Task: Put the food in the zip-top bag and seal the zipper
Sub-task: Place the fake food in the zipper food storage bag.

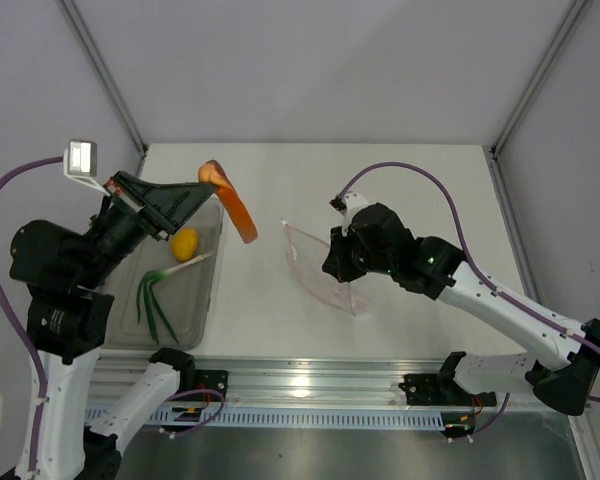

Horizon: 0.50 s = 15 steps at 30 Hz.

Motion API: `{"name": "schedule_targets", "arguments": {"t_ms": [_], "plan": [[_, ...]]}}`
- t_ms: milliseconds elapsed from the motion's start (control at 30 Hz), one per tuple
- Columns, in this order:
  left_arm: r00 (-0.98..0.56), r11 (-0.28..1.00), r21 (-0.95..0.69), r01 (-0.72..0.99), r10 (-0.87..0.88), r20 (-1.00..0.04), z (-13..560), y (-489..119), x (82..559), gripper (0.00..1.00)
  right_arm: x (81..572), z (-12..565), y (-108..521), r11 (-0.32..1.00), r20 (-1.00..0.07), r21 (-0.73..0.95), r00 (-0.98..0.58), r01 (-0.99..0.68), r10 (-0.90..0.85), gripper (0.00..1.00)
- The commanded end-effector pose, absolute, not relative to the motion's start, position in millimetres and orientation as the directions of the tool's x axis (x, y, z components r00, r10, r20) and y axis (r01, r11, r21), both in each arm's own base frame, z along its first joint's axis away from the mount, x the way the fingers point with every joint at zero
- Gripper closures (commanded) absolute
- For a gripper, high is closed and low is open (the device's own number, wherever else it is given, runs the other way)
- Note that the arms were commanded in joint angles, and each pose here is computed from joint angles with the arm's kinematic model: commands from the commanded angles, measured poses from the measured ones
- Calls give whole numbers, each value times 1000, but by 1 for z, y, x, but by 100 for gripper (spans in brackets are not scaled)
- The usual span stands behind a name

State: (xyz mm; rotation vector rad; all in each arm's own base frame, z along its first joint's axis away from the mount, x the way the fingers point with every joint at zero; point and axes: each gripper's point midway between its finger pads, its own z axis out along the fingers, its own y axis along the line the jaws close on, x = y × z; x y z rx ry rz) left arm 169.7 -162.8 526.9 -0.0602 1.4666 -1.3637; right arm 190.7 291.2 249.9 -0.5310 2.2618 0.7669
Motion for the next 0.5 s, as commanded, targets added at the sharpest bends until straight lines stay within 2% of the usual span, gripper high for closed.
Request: {"name": "schedule_targets", "arguments": {"t_ms": [0, 167, 467], "plan": [[-439, 219, -751, 623, -697, -567, 545, -163, 148, 99, 193, 267, 307, 712, -738, 417, -668, -565, -98, 100], [-500, 127, -777, 616, -699, -511, 542, -168, 143, 99, 189, 263, 320, 700, -737, 427, -669, -573, -97, 100], [-537, 46, -776, 629, -696, -477, 551, -173, 137, 100, 191, 256, 334, 710, -741, 418, -665, -566, -93, 100]]}}
